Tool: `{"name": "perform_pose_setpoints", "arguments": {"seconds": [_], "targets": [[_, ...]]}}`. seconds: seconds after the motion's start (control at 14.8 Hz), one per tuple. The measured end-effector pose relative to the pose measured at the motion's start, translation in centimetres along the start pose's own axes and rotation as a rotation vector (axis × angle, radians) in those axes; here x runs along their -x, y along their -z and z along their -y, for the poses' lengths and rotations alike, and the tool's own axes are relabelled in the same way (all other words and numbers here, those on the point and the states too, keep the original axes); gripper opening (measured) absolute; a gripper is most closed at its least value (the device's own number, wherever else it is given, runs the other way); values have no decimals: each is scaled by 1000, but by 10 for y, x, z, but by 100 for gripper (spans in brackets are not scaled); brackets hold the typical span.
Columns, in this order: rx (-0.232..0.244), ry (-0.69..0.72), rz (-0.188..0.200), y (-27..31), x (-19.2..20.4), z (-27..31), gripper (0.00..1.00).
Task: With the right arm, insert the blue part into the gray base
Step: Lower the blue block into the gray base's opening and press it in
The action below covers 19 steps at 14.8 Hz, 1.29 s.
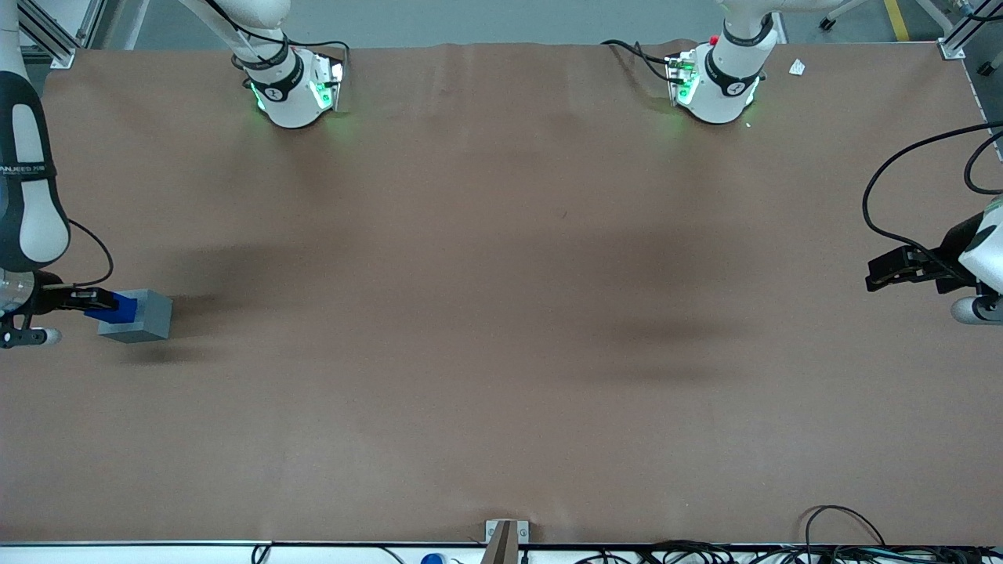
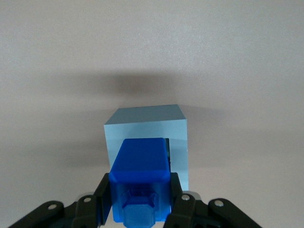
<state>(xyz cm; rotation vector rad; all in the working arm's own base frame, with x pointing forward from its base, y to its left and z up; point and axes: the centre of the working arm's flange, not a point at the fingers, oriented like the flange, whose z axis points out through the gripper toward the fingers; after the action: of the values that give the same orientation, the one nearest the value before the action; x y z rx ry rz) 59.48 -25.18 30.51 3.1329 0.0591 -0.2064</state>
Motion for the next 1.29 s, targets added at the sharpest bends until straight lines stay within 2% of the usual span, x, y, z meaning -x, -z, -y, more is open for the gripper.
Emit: {"name": "perform_pose_setpoints", "arguments": {"seconds": [1.29], "targets": [[0,44,3,0,0,-2,51]]}}
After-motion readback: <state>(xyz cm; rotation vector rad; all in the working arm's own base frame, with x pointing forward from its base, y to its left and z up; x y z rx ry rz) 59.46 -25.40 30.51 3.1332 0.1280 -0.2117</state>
